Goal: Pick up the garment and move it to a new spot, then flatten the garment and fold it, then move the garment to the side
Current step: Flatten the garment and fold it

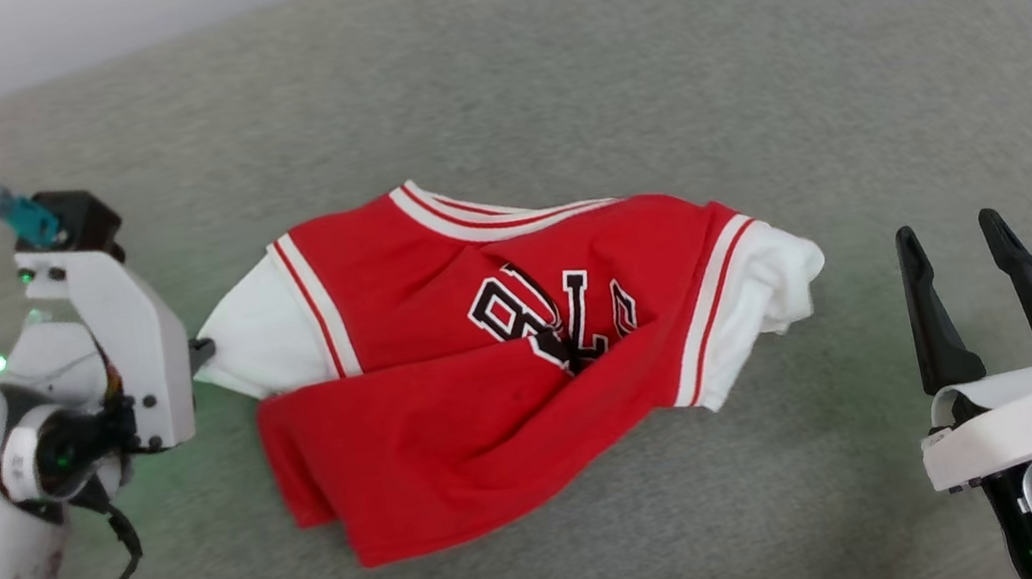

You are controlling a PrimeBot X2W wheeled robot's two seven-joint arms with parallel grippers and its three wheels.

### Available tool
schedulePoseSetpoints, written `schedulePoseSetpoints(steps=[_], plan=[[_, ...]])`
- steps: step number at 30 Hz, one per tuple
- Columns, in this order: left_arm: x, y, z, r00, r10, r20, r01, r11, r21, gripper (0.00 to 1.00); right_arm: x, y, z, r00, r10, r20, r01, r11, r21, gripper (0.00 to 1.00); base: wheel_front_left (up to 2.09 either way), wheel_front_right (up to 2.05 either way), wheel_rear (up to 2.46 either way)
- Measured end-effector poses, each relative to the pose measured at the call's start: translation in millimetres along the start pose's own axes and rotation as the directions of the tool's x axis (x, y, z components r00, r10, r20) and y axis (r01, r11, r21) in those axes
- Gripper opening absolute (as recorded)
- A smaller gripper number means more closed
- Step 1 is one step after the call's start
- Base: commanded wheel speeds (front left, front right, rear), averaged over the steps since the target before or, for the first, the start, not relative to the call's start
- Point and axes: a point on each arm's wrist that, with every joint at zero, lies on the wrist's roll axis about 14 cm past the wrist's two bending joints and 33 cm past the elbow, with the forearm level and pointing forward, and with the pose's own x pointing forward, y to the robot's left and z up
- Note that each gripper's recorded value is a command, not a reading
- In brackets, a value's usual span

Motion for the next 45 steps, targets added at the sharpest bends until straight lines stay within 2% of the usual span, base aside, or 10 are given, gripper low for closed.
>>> schedulePoseSetpoints(steps=[16,26,27,28,30,31,32,33,39,45], plan=[[-102,69,-38,0.960,0.235,0.152,-0.215,0.966,-0.141,0.00,4,51,16,0.988,0.152,-0.005,-0.152,0.988,-0.010,1.00,0.00,0.00,0.00],[-135,85,-68,0.927,0.308,0.214,-0.262,0.940,-0.217,0.00,-2,75,33,0.973,0.230,0.021,-0.230,0.973,-0.001,1.00,0.00,0.00,0.00],[-136,84,-69,0.925,0.309,0.221,-0.261,0.940,-0.221,0.13,-3,76,34,0.972,0.234,0.021,-0.234,0.972,0.000,1.00,0.00,0.00,0.00],[-137,84,-70,0.923,0.311,0.228,-0.260,0.938,-0.228,0.35,-5,78,34,0.971,0.239,0.021,-0.239,0.971,0.002,1.00,0.00,0.00,0.00],[-138,84,-73,0.922,0.310,0.232,-0.256,0.938,-0.234,0.37,-5,80,36,0.969,0.247,0.025,-0.247,0.969,0.002,1.00,0.00,0.00,0.00],[-140,84,-74,0.919,0.314,0.240,-0.259,0.937,-0.234,0.44,-6,81,37,0.968,0.251,0.026,-0.251,0.968,0.001,1.00,0.00,0.00,0.00],[-141,84,-73,0.915,0.315,0.253,-0.259,0.938,-0.231,0.79,-6,82,38,0.967,0.254,0.029,-0.254,0.967,0.002,1.00,0.00,0.00,0.00],[-143,85,-71,0.909,0.319,0.267,-0.261,0.937,-0.231,0.96,-6,84,40,0.966,0.258,0.033,-0.258,0.966,0.003,1.00,0.00,0.00,0.00],[-154,84,-66,0.887,0.326,0.327,-0.266,0.940,-0.216,1.00,-9,89,46,0.960,0.275,0.049,-0.276,0.961,0.002,1.00,0.00,0.00,0.00],[-176,74,-49,0.833,0.315,0.455,-0.257,0.948,-0.186,1.00,-18,92,53,0.955,0.288,0.070,-0.289,0.957,0.003,1.00,0.00,0.00,0.00]])
